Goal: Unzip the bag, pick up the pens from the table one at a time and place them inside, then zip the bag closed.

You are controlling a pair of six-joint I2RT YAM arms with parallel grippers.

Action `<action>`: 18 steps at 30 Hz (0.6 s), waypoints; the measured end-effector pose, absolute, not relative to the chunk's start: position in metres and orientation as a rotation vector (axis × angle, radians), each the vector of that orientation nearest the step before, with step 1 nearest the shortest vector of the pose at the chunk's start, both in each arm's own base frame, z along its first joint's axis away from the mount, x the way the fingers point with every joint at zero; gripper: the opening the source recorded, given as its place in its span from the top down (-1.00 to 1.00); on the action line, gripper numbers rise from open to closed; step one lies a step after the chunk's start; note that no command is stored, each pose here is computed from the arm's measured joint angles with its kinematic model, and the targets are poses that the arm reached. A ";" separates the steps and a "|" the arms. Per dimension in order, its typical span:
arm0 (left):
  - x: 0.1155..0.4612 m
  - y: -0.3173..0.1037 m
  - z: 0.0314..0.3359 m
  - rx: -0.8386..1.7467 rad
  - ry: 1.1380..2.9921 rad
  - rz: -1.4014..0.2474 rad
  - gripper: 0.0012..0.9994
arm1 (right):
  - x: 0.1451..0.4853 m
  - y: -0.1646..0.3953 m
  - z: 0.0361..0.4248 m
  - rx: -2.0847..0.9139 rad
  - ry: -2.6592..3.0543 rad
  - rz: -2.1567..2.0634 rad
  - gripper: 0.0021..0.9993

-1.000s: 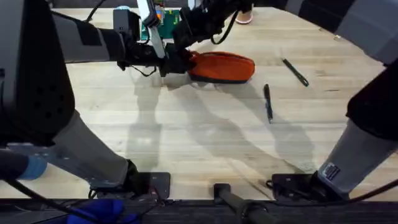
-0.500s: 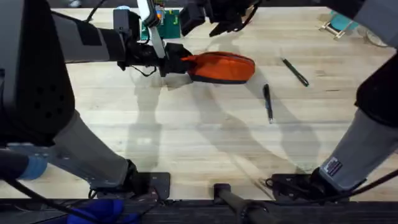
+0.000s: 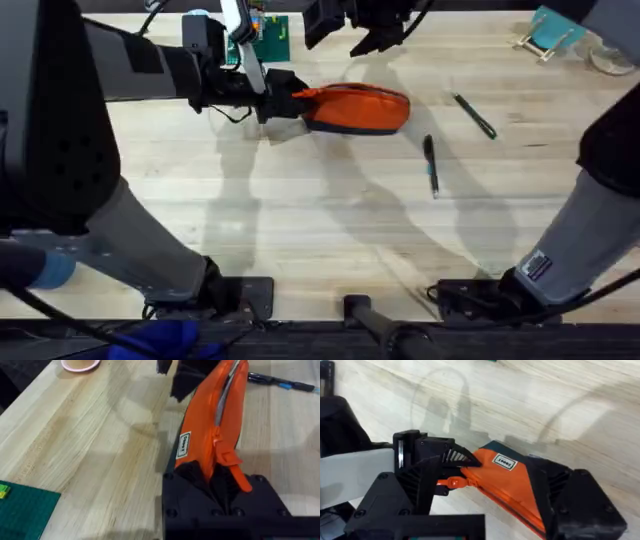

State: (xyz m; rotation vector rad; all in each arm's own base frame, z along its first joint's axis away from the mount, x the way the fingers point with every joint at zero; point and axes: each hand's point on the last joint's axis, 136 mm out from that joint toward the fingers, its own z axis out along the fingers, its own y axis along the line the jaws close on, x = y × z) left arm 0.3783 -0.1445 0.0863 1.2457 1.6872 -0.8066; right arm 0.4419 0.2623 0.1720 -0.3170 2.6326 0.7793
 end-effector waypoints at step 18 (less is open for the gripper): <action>0.380 -0.141 0.084 1.240 1.704 -0.793 -0.99 | 0.441 0.261 0.173 -0.309 2.639 0.779 -0.99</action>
